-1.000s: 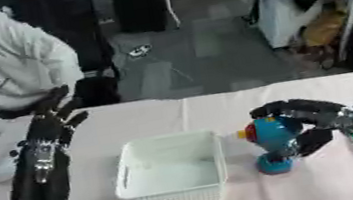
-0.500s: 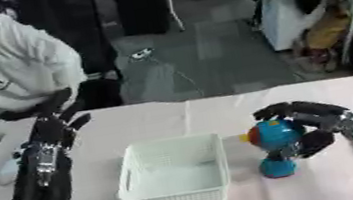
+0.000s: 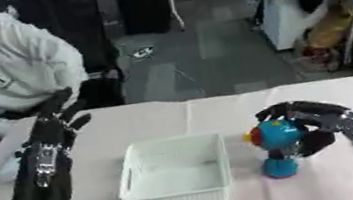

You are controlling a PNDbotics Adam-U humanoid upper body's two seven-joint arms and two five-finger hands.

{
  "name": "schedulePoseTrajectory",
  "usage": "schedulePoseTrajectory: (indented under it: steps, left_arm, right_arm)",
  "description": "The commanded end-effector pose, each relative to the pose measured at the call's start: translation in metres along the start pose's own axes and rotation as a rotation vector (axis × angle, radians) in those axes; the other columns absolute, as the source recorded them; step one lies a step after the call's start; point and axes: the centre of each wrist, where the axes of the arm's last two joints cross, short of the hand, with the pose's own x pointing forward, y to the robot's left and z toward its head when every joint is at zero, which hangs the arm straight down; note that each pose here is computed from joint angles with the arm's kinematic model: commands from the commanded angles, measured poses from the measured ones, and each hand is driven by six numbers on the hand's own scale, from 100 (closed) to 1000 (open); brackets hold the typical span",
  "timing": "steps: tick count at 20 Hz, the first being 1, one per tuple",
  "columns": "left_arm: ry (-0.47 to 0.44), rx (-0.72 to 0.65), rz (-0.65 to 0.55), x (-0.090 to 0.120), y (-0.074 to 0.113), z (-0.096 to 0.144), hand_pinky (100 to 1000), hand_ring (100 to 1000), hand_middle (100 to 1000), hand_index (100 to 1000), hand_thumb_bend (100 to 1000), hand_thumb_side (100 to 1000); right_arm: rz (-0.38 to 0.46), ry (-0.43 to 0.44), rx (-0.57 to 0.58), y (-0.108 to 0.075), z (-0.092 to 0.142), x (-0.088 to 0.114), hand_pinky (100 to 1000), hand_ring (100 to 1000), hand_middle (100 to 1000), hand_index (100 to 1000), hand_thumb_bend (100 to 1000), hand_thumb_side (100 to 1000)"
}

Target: Pick up objects on the table and place them in the box.

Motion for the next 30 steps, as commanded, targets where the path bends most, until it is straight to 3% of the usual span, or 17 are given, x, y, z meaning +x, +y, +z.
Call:
schedulePoseTrajectory:
  steps: [1, 17, 21, 24, 25, 26, 27, 30]
  left_arm:
    - [-0.043, -0.014, 0.001, 0.009, 0.0, -0.009, 858, 911, 958, 977, 294, 849]
    - [-0.054, -0.021, 0.007, 0.011, -0.002, -0.012, 858, 910, 958, 977, 295, 848]
    - [-0.057, -0.023, 0.01, 0.012, -0.003, -0.013, 858, 910, 958, 976, 295, 847]
    - [-0.058, -0.025, 0.011, 0.012, -0.003, -0.013, 858, 910, 958, 976, 294, 847]
    - [-0.058, -0.025, 0.011, 0.012, -0.003, -0.013, 858, 910, 958, 976, 294, 847]
    - [-0.058, -0.025, 0.011, 0.012, -0.003, -0.013, 858, 910, 958, 976, 294, 847]
    - [-0.058, -0.025, 0.011, 0.012, -0.003, -0.013, 858, 910, 958, 976, 294, 847]
    - [-0.057, -0.026, 0.01, 0.012, -0.003, -0.013, 858, 909, 958, 976, 293, 846]
  right_arm:
    - [0.02, -0.001, -0.03, -0.016, 0.001, 0.003, 529, 766, 830, 945, 512, 578]
    - [-0.007, 0.02, -0.012, -0.011, 0.0, -0.002, 495, 745, 811, 923, 483, 562]
    - [-0.011, 0.02, -0.025, -0.009, -0.001, -0.003, 370, 694, 778, 884, 468, 526]
    - [-0.01, 0.018, -0.055, -0.009, -0.002, -0.002, 168, 579, 693, 798, 455, 462]
    - [-0.008, 0.018, -0.063, -0.008, -0.002, -0.002, 179, 587, 700, 803, 457, 463]
    - [-0.009, 0.016, -0.073, -0.008, -0.002, -0.002, 100, 494, 605, 733, 445, 409]
    - [-0.012, 0.014, -0.085, -0.007, -0.002, -0.002, 100, 488, 598, 728, 444, 405]
    - [-0.021, 0.013, -0.11, -0.004, -0.003, -0.003, 100, 346, 490, 622, 422, 347]
